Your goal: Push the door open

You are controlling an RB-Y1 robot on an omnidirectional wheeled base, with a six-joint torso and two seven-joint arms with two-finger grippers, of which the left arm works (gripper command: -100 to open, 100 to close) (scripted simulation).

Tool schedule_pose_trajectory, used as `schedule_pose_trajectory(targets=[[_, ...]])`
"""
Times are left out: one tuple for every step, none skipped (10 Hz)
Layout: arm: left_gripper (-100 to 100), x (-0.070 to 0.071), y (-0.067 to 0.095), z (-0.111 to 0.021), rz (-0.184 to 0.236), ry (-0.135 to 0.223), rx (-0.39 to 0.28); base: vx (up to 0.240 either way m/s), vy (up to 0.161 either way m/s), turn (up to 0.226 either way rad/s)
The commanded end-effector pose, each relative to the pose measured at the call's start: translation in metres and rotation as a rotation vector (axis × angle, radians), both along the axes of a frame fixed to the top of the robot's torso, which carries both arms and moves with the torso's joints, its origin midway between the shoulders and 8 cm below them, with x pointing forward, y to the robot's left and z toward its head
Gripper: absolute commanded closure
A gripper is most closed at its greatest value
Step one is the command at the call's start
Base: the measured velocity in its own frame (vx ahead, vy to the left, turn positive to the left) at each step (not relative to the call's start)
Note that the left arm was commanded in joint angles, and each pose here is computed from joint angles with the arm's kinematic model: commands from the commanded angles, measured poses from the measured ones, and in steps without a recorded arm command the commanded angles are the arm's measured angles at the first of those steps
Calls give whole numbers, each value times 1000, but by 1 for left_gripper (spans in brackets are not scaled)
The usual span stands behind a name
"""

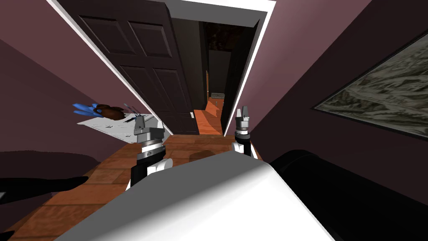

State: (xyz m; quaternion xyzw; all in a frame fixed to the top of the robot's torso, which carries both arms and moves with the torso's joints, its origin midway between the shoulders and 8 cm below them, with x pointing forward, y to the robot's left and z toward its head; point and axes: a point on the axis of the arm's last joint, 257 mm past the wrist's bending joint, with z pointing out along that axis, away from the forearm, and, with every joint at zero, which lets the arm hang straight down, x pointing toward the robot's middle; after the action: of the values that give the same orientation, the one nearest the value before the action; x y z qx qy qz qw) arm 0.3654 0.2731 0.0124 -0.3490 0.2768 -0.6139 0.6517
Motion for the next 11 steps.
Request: schedule_pose_trajectory(targets=[[-100, 5, -2, -8, -7, 12, 3, 143, 63, -3], [-100, 8, -3, -12, -10, 18, 4, 64, 8, -3], [-100, 11, -4, -17, -14, 25, 5, 42, -3, 1], [-100, 17, -6, -27, -22, 40, 8, 65, -3, -2], [-100, 21, -8, -33, -27, 49, 10, 81, 7, -3], [-100, 25, -9, -40, -32, 59, 11, 81, 23, -2], [-100, 29, -11, -47, -37, 69, 13, 97, 34, -2], [-100, 34, -13, -55, -43, 80, 15, 96, 39, -2], [-100, 39, -14, -63, -49, 92, 17, 95, 28, -4], [-100, 43, -16, -71, -55, 104, 19, 99, 22, -2], [-100, 48, -18, -80, -62, 117, 21, 100, 17, -4]])
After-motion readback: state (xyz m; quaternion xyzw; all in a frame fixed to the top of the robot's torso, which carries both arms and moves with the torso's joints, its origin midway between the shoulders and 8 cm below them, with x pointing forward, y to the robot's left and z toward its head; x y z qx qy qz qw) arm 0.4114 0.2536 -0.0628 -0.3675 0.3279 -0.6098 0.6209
